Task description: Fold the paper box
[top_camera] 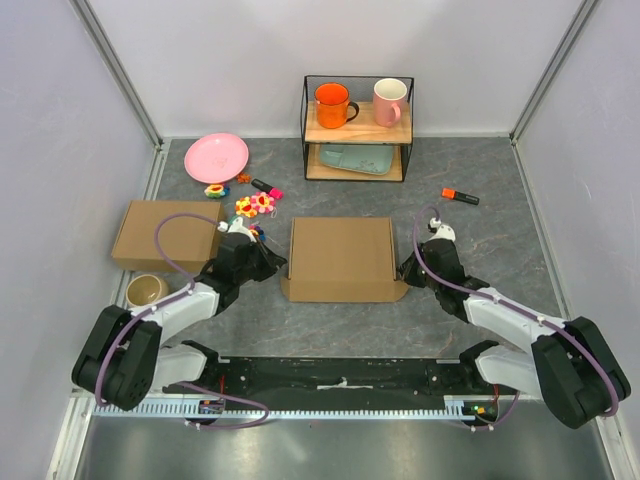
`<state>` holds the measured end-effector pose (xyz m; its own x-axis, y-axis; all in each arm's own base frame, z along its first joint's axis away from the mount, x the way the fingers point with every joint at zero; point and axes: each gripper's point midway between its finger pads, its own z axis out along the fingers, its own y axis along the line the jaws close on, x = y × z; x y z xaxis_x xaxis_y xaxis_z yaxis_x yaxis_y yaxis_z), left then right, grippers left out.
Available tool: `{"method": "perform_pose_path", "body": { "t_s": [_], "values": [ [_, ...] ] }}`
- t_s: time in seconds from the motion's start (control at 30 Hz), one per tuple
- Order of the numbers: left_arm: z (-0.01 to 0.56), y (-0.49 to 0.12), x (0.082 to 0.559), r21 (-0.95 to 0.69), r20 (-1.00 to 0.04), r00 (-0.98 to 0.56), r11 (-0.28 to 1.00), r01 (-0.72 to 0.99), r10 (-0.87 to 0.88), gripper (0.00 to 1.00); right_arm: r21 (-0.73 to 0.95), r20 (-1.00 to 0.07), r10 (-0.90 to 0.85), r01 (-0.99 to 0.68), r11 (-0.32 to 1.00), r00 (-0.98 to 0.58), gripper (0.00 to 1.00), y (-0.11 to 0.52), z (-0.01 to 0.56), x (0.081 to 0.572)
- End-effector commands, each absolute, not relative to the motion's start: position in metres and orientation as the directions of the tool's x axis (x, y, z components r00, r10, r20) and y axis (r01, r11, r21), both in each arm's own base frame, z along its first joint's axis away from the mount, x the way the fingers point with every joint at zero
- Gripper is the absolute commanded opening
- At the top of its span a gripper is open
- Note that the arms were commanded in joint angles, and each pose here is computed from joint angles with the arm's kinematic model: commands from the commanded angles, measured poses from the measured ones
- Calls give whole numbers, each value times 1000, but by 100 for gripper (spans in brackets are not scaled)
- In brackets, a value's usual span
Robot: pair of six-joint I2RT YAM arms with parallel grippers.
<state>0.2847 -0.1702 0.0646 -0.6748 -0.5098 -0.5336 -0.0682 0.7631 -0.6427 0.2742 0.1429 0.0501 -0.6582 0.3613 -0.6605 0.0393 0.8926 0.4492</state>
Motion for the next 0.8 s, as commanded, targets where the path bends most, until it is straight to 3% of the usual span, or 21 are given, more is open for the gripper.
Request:
{"method": "perform_pose_path", "body": {
  "t_s": [0.0,0.77],
  "values": [
    [74,-186,290,-695,-508,-691,718,-24,-515,2,497,-654,386,15,868,-651,0,151,52,275],
    [76,-194,256,-740,-471,-734,672,26,-490,2,564,-659,391,-78,822,-643,0,166,80,264]
  ]
}}
